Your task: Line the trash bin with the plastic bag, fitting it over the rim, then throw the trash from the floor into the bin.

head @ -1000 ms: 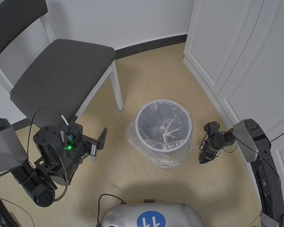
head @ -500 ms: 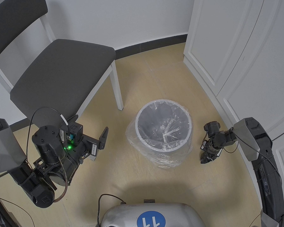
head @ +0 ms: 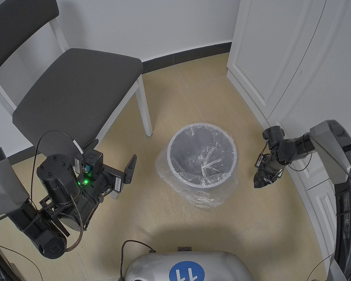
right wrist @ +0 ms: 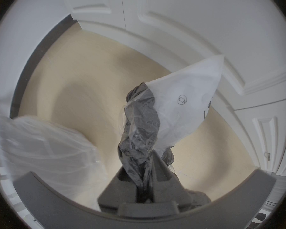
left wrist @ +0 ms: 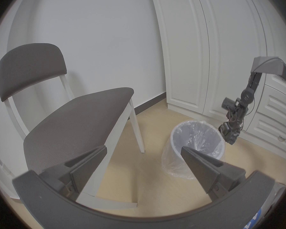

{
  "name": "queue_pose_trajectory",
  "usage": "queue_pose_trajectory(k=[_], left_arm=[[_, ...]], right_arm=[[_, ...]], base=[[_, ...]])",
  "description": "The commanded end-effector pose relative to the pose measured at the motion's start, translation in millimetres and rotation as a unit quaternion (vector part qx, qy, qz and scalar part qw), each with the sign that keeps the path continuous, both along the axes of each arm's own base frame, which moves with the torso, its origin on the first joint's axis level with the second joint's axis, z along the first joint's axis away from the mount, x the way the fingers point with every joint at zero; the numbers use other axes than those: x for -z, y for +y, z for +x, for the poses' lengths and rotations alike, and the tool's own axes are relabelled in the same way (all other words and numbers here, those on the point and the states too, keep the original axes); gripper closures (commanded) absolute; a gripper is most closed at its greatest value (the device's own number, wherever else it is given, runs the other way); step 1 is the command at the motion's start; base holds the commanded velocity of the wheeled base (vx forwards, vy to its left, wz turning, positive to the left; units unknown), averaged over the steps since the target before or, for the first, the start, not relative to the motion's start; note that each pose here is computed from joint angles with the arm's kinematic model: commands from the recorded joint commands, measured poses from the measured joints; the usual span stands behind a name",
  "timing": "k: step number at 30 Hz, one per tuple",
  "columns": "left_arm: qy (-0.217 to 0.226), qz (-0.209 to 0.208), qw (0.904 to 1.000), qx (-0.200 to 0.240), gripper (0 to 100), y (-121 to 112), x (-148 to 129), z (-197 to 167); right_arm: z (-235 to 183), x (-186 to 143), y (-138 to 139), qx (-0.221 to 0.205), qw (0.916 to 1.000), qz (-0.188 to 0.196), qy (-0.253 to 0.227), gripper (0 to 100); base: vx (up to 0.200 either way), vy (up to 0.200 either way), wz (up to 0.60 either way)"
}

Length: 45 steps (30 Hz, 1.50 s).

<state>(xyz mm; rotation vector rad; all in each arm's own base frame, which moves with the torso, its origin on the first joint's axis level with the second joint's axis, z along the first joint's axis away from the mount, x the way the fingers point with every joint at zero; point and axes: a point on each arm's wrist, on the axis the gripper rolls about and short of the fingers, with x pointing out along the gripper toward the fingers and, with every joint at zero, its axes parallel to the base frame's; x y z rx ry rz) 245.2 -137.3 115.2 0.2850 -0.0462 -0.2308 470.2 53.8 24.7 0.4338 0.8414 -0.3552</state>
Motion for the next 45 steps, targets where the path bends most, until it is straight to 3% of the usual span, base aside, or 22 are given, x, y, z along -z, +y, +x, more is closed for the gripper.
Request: queue_pose_trajectory(k=[1, 4, 5, 9, 21, 29, 31, 37, 45], left_arm=[[-0.019, -0.012, 0.9997, 0.0, 0, 3.6, -12.5, -4.4], [-0.021, -0.013, 0.9997, 0.001, 0, 4.3, -14.0, -5.7], [-0.023, -0.014, 0.9996, 0.002, 0, 4.0, -15.3, -6.6], [-0.025, -0.014, 0.9996, 0.005, 0, 2.9, -16.2, -8.2], [-0.045, -0.024, 0.9986, 0.013, 0, 5.3, -29.6, -19.3], [-0.064, -0.034, 0.9972, 0.02, 0, 6.4, -41.4, -29.1], [-0.072, -0.034, 0.9966, 0.02, 0, 8.2, -45.4, -31.9], [-0.082, -0.039, 0.9956, 0.019, 0, 10.9, -51.5, -35.5], [-0.087, -0.04, 0.9953, 0.015, 0, 13.4, -53.8, -35.8]], right_arm=[[-40.8, -114.8, -3.5, -0.008, 0.9969, 0.021, -0.075, 100], [-59.9, -142.0, 0.5, -0.025, 0.9943, 0.036, -0.097, 100], [-78.0, -165.7, 11.6, -0.051, 0.9899, 0.054, -0.121, 100], [-112.0, -200.0, 44.0, -0.092, 0.9785, 0.101, -0.154, 100], [-164.3, -219.0, 137.3, -0.167, 0.9516, 0.189, -0.176, 100], [-144.1, -190.2, 164.4, -0.148, 0.9386, 0.246, -0.192, 100], [-120.2, -165.3, 175.8, -0.117, 0.9368, 0.271, -0.189, 100], [-100.9, -137.8, 188.1, -0.086, 0.9359, 0.299, -0.164, 100], [-80.4, -83.5, 199.0, -0.077, 0.9421, 0.301, -0.127, 100]], base=[[0.0, 0.0, 0.0], [0.0, 0.0, 0.0], [0.0, 0.0, 0.0], [0.0, 0.0, 0.0], [0.0, 0.0, 0.0], [0.0, 0.0, 0.0], [0.0, 0.0, 0.0], [0.0, 0.0, 0.0], [0.0, 0.0, 0.0]])
